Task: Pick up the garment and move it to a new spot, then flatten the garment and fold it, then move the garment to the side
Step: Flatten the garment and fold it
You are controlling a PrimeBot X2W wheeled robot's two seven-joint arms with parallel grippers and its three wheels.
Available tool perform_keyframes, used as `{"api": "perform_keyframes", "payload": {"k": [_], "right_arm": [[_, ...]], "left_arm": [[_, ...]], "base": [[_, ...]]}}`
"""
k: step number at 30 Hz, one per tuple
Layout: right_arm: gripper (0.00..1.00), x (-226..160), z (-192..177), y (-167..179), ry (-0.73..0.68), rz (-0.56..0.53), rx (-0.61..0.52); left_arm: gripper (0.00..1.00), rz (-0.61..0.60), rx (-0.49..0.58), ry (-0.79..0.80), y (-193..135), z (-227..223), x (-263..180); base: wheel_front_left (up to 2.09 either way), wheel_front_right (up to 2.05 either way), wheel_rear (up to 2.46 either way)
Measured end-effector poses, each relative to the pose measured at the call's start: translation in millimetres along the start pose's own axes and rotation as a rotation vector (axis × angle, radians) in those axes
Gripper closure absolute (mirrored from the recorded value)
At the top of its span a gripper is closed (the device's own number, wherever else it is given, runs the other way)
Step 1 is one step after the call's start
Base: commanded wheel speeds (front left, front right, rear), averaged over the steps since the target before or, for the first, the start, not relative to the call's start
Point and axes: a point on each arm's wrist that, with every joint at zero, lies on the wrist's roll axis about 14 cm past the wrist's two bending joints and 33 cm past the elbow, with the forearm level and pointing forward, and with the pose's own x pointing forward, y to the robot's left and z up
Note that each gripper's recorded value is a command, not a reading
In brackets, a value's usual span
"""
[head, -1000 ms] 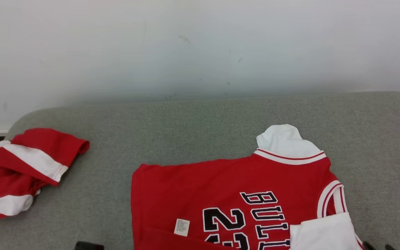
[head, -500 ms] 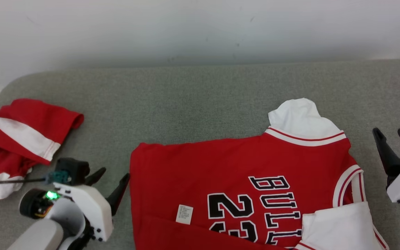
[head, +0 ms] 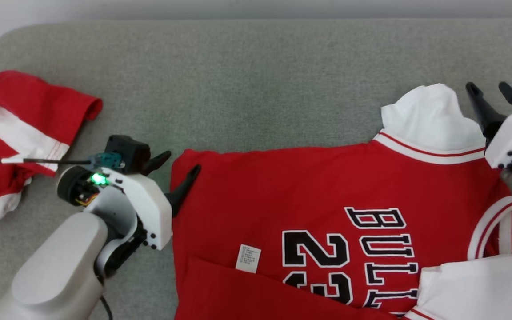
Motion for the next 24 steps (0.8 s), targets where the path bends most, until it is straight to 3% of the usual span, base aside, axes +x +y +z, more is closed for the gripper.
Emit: {"api": "perform_keyframes", "payload": {"k": [9, 19, 20, 21, 22, 23, 24], "right_arm": [[0.00, 50, -40, 12, 0.210, 0.029, -0.012], [0.00, 57, -61, 16, 0.384, 0.031, -0.020], [0.22, 56, -62, 16, 0.395, 0.034, -0.018], [0.53, 56, -63, 17, 0.401, 0.038, -0.014], [0.69, 54, -63, 16, 0.408, 0.038, -0.014], [1.00, 53, -64, 15, 0.413, 0.038, -0.016], [1.00, 52, -64, 15, 0.415, 0.038, -0.016]], "left_arm": [[0.00, -0.023, 0.002, 0.022, 0, -8, 12], [0.00, -0.062, 0.000, 0.063, -9, -12, 13], [0.00, -0.071, -0.002, 0.070, -11, -13, 14], [0.00, -0.073, -0.006, 0.078, -11, -14, 15], [0.35, -0.075, -0.009, 0.091, -12, -16, 16], [0.65, -0.075, -0.006, 0.101, -11, -17, 18], [1.00, -0.075, -0.009, 0.103, -11, -17, 19]], "base": [[0.00, 0.00, 0.00], [0.00, 0.00, 0.00], [0.00, 0.00, 0.00], [0.00, 0.00, 0.00], [0.00, 0.00, 0.00], [0.00, 0.00, 0.00], [0.00, 0.00, 0.00]]}}
